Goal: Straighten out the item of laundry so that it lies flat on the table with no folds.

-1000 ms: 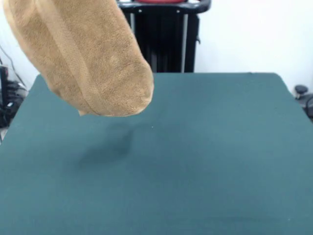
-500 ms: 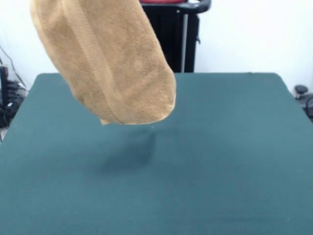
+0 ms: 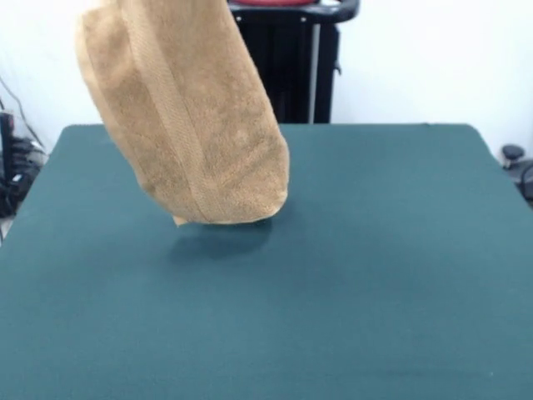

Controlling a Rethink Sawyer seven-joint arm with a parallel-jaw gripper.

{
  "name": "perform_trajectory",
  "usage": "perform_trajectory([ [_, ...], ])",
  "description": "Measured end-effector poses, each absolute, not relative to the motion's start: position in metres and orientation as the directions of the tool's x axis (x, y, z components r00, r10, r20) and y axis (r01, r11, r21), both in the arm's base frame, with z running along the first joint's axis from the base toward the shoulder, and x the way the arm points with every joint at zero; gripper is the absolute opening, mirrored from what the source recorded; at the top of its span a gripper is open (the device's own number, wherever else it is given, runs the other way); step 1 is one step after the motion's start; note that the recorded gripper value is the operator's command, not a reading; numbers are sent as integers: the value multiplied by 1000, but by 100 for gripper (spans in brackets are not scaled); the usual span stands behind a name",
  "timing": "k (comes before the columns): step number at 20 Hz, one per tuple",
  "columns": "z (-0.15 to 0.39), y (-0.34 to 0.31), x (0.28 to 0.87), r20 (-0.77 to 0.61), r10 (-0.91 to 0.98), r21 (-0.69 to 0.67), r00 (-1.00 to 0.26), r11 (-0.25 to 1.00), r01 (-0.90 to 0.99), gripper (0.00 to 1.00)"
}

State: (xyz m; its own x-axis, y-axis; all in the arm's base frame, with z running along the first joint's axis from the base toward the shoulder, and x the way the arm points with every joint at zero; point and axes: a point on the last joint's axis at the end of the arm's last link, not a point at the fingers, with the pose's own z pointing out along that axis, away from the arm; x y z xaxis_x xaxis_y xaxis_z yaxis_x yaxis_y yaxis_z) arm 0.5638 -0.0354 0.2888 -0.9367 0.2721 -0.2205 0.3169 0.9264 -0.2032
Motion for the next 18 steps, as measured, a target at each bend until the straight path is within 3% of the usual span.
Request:
perform_trajectory([
  [9, 233, -43, 519, -151, 262, -182, -953, 940, 288, 0],
  [18, 226, -47, 481, -103, 286, -196, -953, 933, 301, 0],
])
